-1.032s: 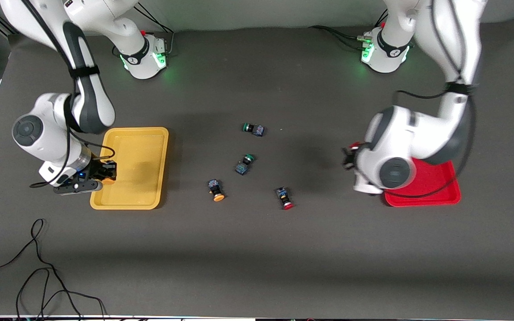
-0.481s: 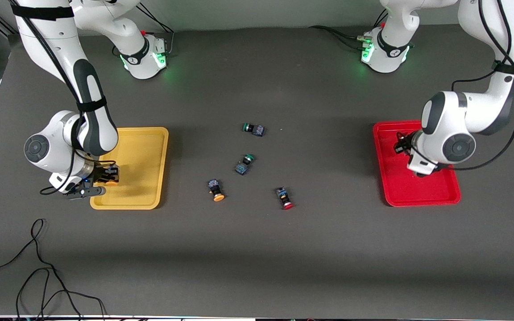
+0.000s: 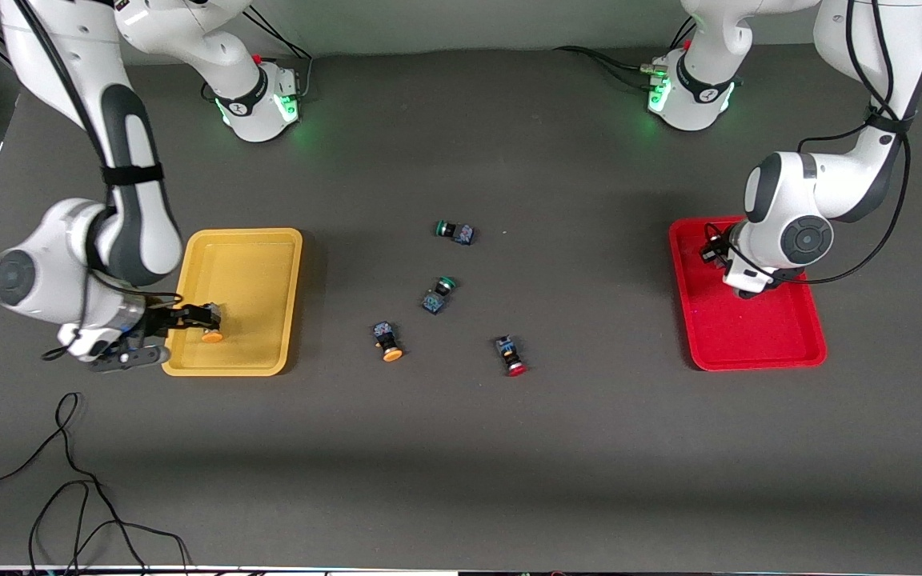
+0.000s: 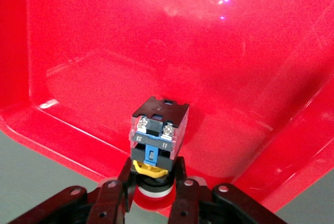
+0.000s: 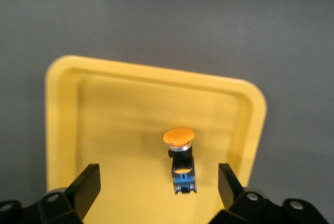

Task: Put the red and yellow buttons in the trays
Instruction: 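Move the right gripper to another yellow button while the left gripper reaches red, then grip the second yellow button with the right gripper while the left grips red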

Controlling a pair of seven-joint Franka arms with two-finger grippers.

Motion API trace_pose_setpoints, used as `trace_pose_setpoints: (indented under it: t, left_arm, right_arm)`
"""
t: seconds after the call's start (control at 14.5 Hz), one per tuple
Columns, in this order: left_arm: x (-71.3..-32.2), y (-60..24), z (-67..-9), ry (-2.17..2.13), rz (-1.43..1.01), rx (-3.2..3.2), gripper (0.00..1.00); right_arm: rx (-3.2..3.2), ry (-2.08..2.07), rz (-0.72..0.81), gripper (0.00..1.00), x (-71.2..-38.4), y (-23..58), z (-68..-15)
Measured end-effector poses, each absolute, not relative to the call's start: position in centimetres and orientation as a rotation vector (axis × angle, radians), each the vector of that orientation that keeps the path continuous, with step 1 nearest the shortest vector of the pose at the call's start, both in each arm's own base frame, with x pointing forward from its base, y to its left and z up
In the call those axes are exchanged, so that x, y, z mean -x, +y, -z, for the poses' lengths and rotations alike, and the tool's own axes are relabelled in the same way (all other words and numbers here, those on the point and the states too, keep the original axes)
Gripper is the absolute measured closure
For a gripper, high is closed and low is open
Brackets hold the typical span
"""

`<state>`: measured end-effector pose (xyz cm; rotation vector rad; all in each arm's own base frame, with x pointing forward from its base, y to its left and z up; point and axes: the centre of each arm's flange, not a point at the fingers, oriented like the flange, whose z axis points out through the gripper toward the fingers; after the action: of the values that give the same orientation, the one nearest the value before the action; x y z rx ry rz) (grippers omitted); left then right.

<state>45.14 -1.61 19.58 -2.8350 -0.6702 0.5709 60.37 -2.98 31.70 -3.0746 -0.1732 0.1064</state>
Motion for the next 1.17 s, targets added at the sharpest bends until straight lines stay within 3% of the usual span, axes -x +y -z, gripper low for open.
trace_pose_setpoints:
  t: [0.21,0.62,0.89,1.17]
  left_arm:
    - [-47.3,-1.9,-23.4,-0.664,-0.622,2.801,0.63]
    - [-54.7,-10.4,-38.1,-0.554,-0.612,2.855,0.04]
    - [-58.2,-22.0,-40.2,-0.606,-0.575,2.947,0.01]
    - [-62.3,-32.0,-33.5,-0.784,-0.451,2.990,0.01]
  right_arm:
    - [3.085,-0.130,-0.084,0.00,-62.3,-1.1,-36.7]
    - [3.111,-0.013,-0.065,0.00,-61.7,16.0,-37.8]
    - [3.076,-0.098,-0.037,0.00,-60.0,27.0,-35.1]
    - [3.078,-0.230,0.018,0.00,-58.4,33.2,-29.3]
